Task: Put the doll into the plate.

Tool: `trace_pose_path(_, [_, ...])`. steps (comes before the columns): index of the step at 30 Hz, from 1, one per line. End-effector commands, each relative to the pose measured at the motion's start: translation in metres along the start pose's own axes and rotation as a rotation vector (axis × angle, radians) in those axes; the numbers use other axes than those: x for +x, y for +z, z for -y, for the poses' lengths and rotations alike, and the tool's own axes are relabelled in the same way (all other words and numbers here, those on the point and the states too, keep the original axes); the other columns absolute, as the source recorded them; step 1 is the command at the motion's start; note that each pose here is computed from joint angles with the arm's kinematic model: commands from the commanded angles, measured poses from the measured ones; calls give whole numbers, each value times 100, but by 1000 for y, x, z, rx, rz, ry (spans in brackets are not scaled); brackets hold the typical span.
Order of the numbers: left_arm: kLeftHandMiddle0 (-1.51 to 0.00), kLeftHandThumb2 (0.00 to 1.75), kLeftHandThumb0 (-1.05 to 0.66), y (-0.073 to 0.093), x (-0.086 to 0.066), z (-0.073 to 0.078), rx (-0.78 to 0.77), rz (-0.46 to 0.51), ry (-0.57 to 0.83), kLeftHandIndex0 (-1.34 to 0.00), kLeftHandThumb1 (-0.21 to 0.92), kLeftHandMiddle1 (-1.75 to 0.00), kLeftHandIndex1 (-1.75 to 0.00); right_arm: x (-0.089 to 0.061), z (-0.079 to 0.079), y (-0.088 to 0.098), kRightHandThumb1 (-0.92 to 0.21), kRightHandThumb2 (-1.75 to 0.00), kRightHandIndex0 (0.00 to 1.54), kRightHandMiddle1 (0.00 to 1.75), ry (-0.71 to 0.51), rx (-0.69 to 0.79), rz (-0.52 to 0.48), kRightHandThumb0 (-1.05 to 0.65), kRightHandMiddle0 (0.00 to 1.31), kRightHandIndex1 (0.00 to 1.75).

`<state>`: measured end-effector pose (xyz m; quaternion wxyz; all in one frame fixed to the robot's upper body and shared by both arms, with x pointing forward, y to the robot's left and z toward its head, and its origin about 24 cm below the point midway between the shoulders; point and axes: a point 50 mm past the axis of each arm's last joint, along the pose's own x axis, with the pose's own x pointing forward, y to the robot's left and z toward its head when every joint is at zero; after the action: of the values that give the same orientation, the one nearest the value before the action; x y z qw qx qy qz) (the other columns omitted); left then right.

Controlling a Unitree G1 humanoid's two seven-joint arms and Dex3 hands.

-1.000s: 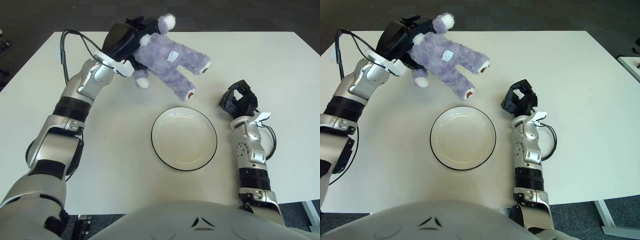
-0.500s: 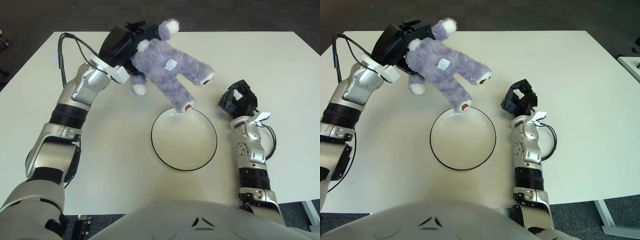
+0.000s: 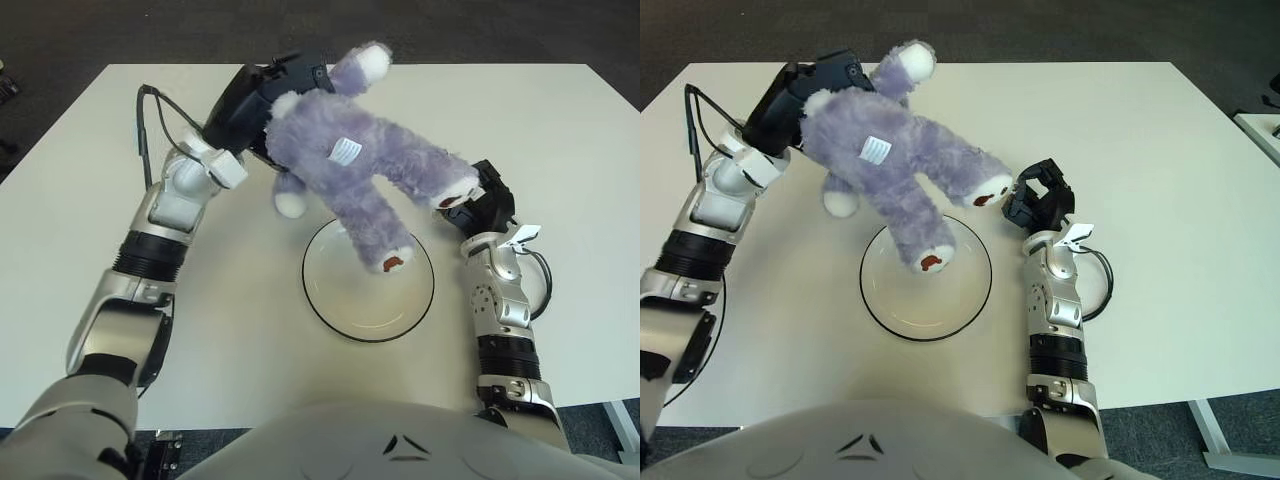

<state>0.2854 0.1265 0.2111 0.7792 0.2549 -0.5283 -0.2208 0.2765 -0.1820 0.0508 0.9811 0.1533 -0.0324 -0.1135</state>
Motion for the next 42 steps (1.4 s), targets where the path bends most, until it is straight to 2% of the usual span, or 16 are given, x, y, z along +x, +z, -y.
trace_pose_path(1, [-93, 174, 6, 3, -2, -1, -62, 39, 71, -89, -13, -175, -152, -20, 8, -40, -36, -127, 98, 175, -65, 38, -179, -47, 58, 175])
trace_pose_path(3, [-93, 172, 3, 4, -3, 0, -90, 53, 101, -91, -13, -175, -144, -19, 8, -40, -36, -127, 98, 175, -66, 35, -180, -47, 58, 175])
trace_pose_path(5, [-80, 167, 1, 6, -5, 2, -112, 62, 109, -79, -4, -175, -162, -19, 9, -40, -36, -126, 98, 175, -67, 34, -181, -47, 58, 175])
trace_pose_path(9, [-69, 159, 0, 11, -8, 6, -138, 82, 112, -69, 7, -175, -170, -19, 9, -40, -36, -126, 97, 175, -67, 34, -182, -47, 58, 175])
trace_pose_path(10, [-70, 160, 0, 12, -8, 6, -150, 85, 105, -69, 6, -175, -172, -19, 9, -40, -36, -126, 97, 175, -67, 34, -182, -47, 58, 175])
trace_pose_path(12, [-80, 164, 0, 13, -9, 8, -179, 88, 92, -78, -2, -175, -156, -18, 8, -40, -36, -126, 97, 175, -65, 34, -182, -47, 58, 175])
trace_pose_path(16, [-88, 172, 0, 14, -9, 13, -273, 78, 48, -70, -6, -175, -169, -18, 8, -41, -36, -126, 97, 175, -64, 34, -181, -47, 58, 175])
trace_pose_path(19, [-84, 166, 0, 15, -10, 16, -326, 65, 0, -62, 1, -173, -173, -18, 8, -41, -36, -127, 97, 175, -64, 33, -181, -47, 58, 175])
trace_pose_path(25, [-82, 159, 0, 19, -12, 21, -392, 66, -84, -57, 7, -169, -174, -19, 7, -41, -36, -127, 97, 175, -64, 32, -181, -47, 58, 175])
trace_pose_path(32, [-81, 157, 0, 29, -20, 35, -373, 66, -58, -55, 9, -169, -175, -19, 6, -42, -36, -126, 94, 175, -74, 39, -185, -47, 58, 175])
trace_pose_path(35, [-80, 157, 0, 29, -20, 34, -350, 66, -52, -54, 9, -170, -175, -19, 6, -42, -36, -126, 92, 175, -78, 40, -186, -47, 58, 175])
trace_pose_path(42, [-79, 156, 0, 27, -24, 45, -280, 80, -5, -53, 10, -170, -175, -19, 5, -40, -37, -126, 91, 175, -81, 40, -174, -47, 57, 175])
